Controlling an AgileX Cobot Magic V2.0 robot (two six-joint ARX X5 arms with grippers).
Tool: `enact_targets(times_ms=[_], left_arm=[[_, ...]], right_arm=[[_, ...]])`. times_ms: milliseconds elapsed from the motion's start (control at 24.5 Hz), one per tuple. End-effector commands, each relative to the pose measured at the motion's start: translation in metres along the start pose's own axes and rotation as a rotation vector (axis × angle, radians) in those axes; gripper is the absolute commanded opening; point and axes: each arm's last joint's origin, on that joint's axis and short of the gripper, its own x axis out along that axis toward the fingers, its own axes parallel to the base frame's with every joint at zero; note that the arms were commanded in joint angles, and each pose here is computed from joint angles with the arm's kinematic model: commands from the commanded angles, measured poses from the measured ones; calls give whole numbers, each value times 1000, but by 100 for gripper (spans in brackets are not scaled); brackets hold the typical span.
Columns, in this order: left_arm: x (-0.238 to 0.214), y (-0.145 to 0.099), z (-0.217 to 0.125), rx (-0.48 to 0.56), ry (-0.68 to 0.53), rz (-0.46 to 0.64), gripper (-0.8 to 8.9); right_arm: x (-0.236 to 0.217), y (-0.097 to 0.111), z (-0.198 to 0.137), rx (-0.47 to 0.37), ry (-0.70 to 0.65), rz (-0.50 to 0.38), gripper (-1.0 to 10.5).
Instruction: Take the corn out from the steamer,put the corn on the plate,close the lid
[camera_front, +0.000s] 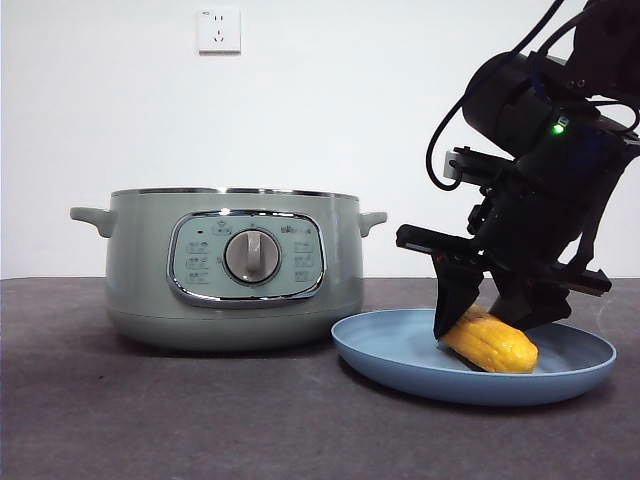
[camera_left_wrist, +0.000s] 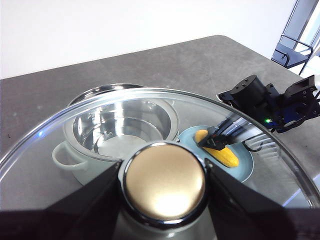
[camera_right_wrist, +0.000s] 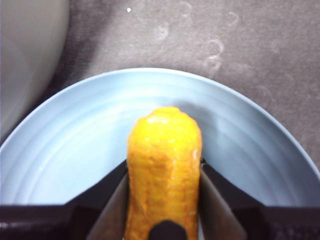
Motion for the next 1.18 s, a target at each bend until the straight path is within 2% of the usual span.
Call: enact_targets(times_ms=[41,82,122,163,408,694,939,1183], left_arm=[[-1,-1,7,8,-66,-10,-8],[1,0,9,10,-74,-10,-9],[4,0,12,11,-80,-10,-9],[9,1,15,12,-85,-11,-8],[56,10,37,26,-94,-16,-9],[156,30,53,36,-53,-16,-8],[219,43,47,32,-20,-16,-9],[261,53,37,33,-21,-14,-8]], right_arm=[[4,-2,-8,4,47,-15,291],[2,-2,-7,4,45,-15,479],[-1,-2,-6,4,40,-13,581],[-7,-1,-4,4,30,-9,603],[-71,3,13,-1,-93,34,603],[-187,-3,5,-13,-326,114,599],[-241,-12,-16,-9,-454,158,599],[-268,-20,-35,-7,-511,180,599]])
